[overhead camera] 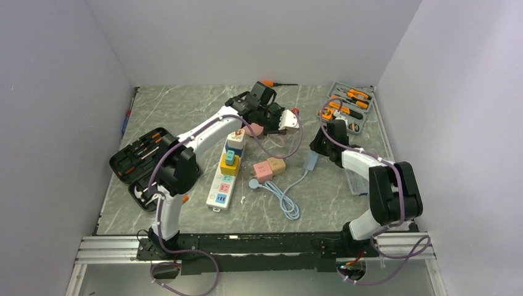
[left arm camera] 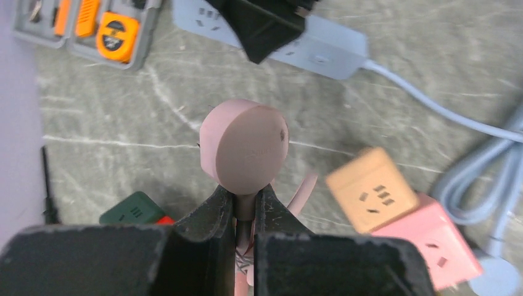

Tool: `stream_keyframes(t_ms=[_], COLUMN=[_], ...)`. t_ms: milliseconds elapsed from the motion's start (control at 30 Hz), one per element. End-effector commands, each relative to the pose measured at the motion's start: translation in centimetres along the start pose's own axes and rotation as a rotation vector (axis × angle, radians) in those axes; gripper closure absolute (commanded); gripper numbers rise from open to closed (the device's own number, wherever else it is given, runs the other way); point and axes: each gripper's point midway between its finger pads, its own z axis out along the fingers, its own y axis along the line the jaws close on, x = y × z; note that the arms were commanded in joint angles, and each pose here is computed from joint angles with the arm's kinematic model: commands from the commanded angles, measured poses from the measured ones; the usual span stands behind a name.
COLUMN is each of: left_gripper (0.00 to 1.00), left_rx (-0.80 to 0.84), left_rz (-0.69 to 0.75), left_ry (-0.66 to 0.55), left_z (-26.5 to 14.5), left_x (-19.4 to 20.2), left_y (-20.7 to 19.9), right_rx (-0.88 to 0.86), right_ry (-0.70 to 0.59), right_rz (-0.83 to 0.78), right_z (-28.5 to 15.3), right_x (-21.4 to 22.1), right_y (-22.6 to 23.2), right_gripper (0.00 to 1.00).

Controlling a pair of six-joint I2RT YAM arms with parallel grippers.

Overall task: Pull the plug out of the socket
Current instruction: Place the socket at the center of the board.

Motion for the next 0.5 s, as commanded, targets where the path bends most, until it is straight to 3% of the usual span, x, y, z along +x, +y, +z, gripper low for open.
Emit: stream_keyframes(t_ms=[0, 133, 200, 300, 467], left_gripper=[1.0, 1.0, 1.0, 1.0, 0.95], left_rx=[-0.217, -0.295, -0.317, -0.328, -0.351], left_rz=[-0.02, -0.069, -0.113, -0.138, -0.18], left_ry=[0.078, 0.125, 0.15, 0.182, 0.218], left_z=[1.2, 2.2, 2.5, 2.8, 2.8], left_x=[1.7, 3.1, 3.9, 4.9, 6.2], left_y=[4.8, 6.7, 7.3, 7.3, 6.9], right_rx=[0.162, 0.288, 0.302, 0.27, 0.148], right_ry=[-0.005, 0.004, -0.009, -0.049, -0.088], right_rz=[0.0, 0.019, 0.024, 0.006, -0.101], right_z=[1.3, 1.7, 1.2, -0.9, -6.0], right_x=[-1.0, -2.0, -2.5, -2.7, -0.4], right_y=[-2.5, -3.9, -3.7, -1.7, 4.1], right_gripper=[0.72, 0.26, 0.17, 0.12, 0.15])
